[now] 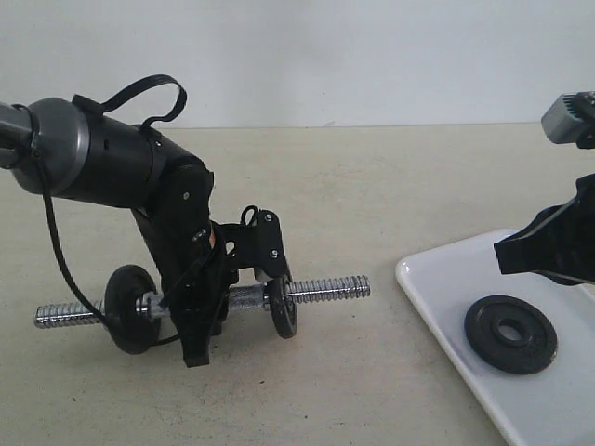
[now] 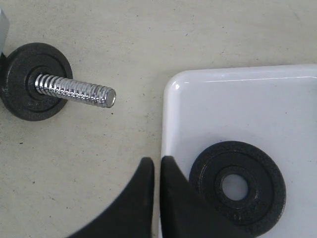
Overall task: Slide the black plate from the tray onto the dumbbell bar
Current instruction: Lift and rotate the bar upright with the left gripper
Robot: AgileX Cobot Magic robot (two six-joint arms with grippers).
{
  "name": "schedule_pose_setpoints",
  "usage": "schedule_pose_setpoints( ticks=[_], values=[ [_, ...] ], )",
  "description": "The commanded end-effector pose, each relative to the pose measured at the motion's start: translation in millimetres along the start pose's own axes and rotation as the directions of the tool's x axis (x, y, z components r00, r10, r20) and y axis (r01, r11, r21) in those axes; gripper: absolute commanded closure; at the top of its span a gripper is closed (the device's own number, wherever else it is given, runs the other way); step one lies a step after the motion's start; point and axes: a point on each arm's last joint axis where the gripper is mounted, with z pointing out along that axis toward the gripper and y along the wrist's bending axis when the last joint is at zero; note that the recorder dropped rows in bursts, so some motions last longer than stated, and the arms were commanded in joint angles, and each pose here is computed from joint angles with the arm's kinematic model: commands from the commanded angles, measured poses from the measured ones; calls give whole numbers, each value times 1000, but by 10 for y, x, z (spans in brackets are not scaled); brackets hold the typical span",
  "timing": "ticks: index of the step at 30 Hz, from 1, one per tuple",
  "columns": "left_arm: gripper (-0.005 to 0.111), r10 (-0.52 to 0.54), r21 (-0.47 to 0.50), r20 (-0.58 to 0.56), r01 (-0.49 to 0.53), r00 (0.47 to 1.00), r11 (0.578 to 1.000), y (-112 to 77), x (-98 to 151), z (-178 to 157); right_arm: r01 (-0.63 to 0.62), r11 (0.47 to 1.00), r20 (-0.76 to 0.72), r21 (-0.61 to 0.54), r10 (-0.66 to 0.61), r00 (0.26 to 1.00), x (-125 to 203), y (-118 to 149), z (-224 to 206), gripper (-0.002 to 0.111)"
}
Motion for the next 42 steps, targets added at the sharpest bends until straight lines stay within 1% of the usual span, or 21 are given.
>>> schedule_pose_setpoints(
  ticks=[1,4,7,12,15,18,22,24,27,30,33,35,40,42],
  values=[
    [89,30,29,-70,-28,997,999,-56,60,96,14,1000,6,-2,-14,1000,-17,8,-11,108],
    [89,23,35,-78,-20,997,999,-62,68,96,14,1000,6,-2,-14,1000,-17,8,-11,108],
    [82,22,49,-93,-18,995,999,-74,81,94,14,1000,6,-2,-14,1000,-17,8,-11,108],
    [54,-23,54,-107,29,994,998,-83,92,93,14,1000,6,-2,-14,1000,-17,8,-11,108],
    [46,-57,49,-108,62,993,997,-82,92,90,14,1000,4,-3,-14,1000,-15,9,-11,108],
    [45,-72,50,-110,77,991,996,-85,97,49,14,1000,2,-5,-14,1000,-14,10,-11,108],
    [45,-93,27,-70,95,993,995,-68,84,-116,14,1000,2,-5,-14,1000,-14,10,-11,108],
    [45,-127,28,-26,127,992,991,-72,59,-213,14,1000,2,-5,-14,1000,-14,10,-11,108],
    [45,-172,30,76,171,982,985,-72,-7,-364,14,1000,4,-3,-14,1000,-15,9,-11,108],
    [45,-210,77,185,199,960,977,-104,-90,-489,14,1000,4,-3,-14,1000,-15,9,-11,108],
    [45,-207,136,256,177,944,975,-149,-159,-532,14,1000,3,-4,-14,1000,-14,10,-11,108],
    [45,-206,153,277,168,939,974,-162,-180,-539,14,1000,3,-4,-14,1000,-14,10,-11,108],
    [45,-199,152,286,161,937,975,-161,-187,-542,14,1000,3,-4,-14,1000,-14,10,-11,108],
    [47,-192,138,286,158,939,978,-148,-189,-524,14,1000,3,-4,-14,1000,-14,10,-11,108]
  ],
)
